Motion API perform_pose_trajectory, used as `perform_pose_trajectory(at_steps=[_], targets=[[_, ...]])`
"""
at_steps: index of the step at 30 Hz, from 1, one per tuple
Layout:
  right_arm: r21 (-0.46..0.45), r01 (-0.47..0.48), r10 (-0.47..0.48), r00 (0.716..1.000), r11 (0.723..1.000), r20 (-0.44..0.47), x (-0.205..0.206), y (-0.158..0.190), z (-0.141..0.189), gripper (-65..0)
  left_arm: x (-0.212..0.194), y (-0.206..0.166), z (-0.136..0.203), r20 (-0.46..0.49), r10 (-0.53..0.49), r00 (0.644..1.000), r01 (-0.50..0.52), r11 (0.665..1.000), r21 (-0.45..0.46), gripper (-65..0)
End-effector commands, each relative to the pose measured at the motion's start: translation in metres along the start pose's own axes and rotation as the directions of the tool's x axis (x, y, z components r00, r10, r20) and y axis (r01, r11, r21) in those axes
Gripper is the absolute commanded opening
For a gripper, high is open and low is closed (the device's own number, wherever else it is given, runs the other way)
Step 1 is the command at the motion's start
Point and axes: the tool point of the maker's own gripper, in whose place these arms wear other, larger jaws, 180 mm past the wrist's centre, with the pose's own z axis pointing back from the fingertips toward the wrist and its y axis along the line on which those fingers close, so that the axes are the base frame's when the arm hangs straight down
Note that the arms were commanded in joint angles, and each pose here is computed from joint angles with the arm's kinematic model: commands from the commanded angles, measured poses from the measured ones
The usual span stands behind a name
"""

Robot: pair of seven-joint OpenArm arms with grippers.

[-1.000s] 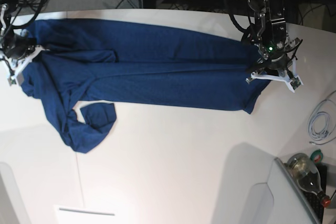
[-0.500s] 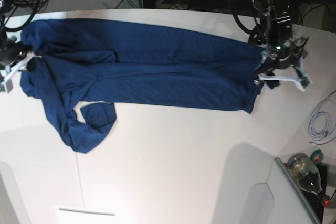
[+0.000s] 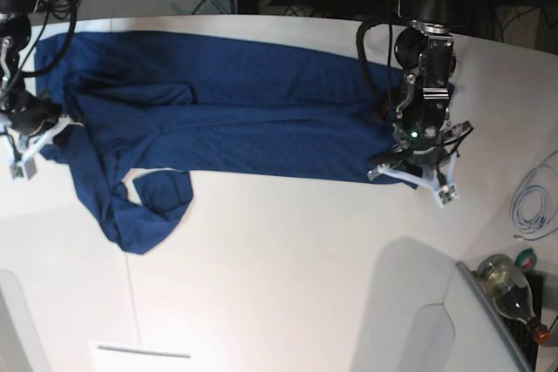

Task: Layout the t-shirt on the table in an organized manner, then fold the t-shirt properly
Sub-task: 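Lower the folded shirt onto the table and release with both grippers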

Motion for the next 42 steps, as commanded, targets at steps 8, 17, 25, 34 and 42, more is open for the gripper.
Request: perform_pose_trajectory(at_steps=[8,17,25,34,42], targets=[[-0.043,0.077,-0.078,0.997,0.996,-0.016,-0.014,-0.036,-0.011,-64.4,-0.014,0.054,-0.014,0.054,-0.067,0.996,0.058,0.985,0.165,-65.0],[-0.038,0.026,-0.025,0.999,0.999,0.027,0.001,-0.029,-0.002,-64.7,-0.025,0.091,-0.007,0.070,-0.045,0.997,0.028,0.972,0.231,-65.0],[-0.054,-0.107,0.117,0.964,0.993,0.240,0.082,-0.008,0.034,-64.1,0.046,0.087,0.035,0.284,0.048,0.958,-0.096,0.982,0.160,-65.0],[0.064,-0.098,0.086,0.981,0.993,0.175,0.149,0.026,-0.034,-35.1,0.016,0.011,0.004,0.185,-0.078,0.980,0.067,0.996,0.066,-65.0],[0.087,-0.090,0.071,0.978,0.992,0.196,0.150,0.035,-0.070,-32.9,-0.012,0.057,-0.012,0.099,-0.105,0.990,0.087,0.982,0.169,-65.0]])
